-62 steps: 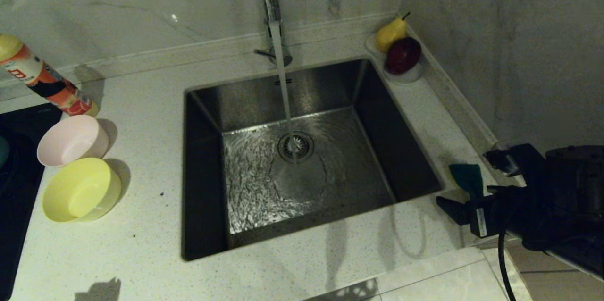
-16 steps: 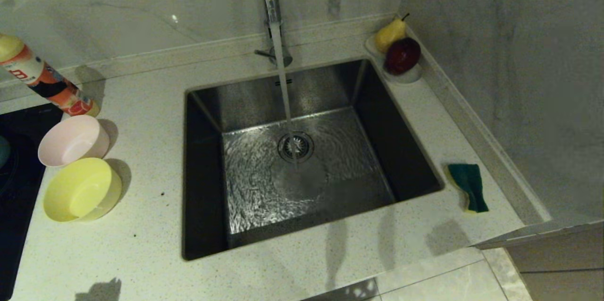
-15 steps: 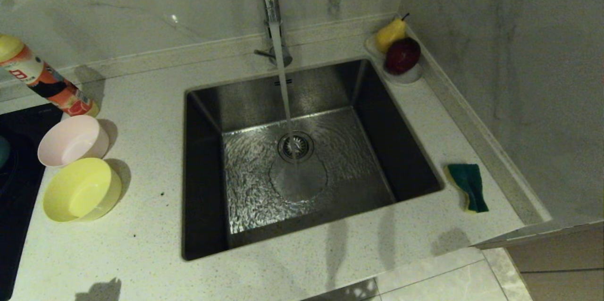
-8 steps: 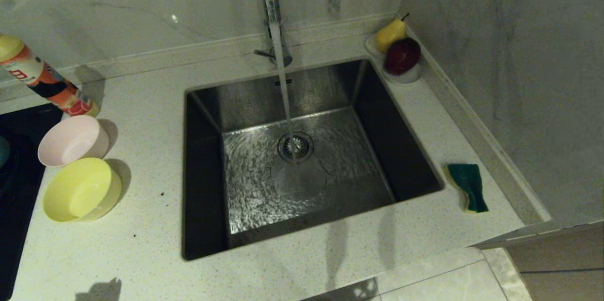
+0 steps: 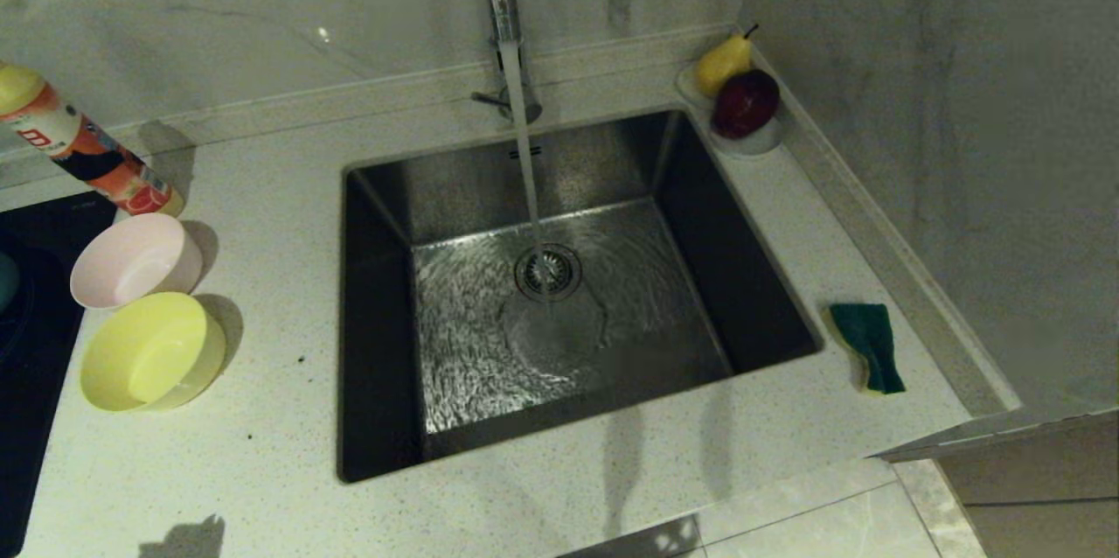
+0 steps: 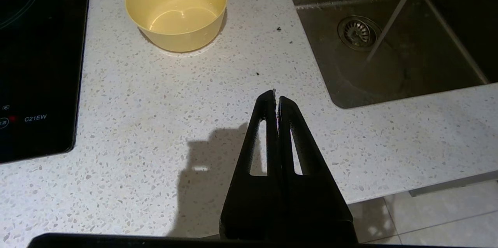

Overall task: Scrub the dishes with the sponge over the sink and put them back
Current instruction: Turn off the faucet

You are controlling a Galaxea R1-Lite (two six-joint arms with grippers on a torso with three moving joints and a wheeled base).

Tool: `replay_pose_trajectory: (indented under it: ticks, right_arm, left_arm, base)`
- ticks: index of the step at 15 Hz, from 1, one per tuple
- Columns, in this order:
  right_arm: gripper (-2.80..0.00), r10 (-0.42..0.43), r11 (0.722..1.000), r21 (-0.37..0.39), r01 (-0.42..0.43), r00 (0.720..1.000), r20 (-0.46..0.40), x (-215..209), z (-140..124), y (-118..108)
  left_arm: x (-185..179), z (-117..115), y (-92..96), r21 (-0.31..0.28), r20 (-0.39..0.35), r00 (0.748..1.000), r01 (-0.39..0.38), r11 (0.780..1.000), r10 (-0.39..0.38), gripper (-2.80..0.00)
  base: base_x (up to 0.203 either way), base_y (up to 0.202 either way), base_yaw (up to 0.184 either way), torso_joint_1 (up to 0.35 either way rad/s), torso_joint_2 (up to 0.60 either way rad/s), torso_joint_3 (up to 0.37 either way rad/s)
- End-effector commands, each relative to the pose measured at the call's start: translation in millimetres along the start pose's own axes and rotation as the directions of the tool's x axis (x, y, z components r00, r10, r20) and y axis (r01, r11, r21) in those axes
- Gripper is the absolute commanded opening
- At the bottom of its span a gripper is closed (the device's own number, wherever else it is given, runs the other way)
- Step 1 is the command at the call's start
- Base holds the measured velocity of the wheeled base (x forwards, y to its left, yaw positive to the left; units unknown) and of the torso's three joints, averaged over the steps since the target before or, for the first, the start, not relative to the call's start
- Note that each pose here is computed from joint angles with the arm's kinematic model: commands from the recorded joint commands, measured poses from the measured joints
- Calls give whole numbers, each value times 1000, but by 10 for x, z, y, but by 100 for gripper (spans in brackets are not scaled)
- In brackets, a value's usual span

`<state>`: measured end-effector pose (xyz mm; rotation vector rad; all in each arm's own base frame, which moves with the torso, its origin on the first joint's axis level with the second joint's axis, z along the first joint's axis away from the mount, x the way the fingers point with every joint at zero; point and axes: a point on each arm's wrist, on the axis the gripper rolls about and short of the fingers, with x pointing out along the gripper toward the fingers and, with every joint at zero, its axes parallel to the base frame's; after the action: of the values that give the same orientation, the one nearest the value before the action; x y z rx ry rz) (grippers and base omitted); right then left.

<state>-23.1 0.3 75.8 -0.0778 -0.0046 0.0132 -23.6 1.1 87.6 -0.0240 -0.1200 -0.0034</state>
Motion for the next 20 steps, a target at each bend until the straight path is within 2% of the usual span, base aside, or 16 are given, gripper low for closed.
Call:
replay_pose_trajectory:
  ticks: [1, 10, 12, 14, 20]
  right_arm:
    - [-280, 2, 1000, 0, -2, 1000, -2, 1, -1, 0]
    - [-280, 1, 1000, 0, -1, 1000, -2, 1, -1, 0]
    - [-280, 2, 1000, 0, -2, 1000, -1, 1, 0, 0]
    - [-280, 1, 1000, -4, -1, 1000, -1, 1, 0, 0]
    - [-280, 2, 999, 35, -2, 1000, -1, 1, 0, 0]
  left_arm:
    - [18, -114, 2, 0, -37, 999, 0, 1000, 0, -280]
    - [18, -117, 2, 14, -40, 999, 1, 1000, 0, -280]
    - [18, -114, 2, -12, -37, 999, 0, 1000, 0, -280]
    - [18, -114, 2, -12, -37, 999, 0, 1000, 0, -280]
    - [18, -113, 2, -16, -36, 999, -2, 1000, 1, -280]
  base:
    - [0, 0, 0, 0, 0, 0]
    - [0, 0, 0, 0, 0, 0]
    - [0, 0, 0, 0, 0, 0]
    - [0, 0, 0, 0, 0, 0]
    - [0, 0, 0, 0, 0, 0]
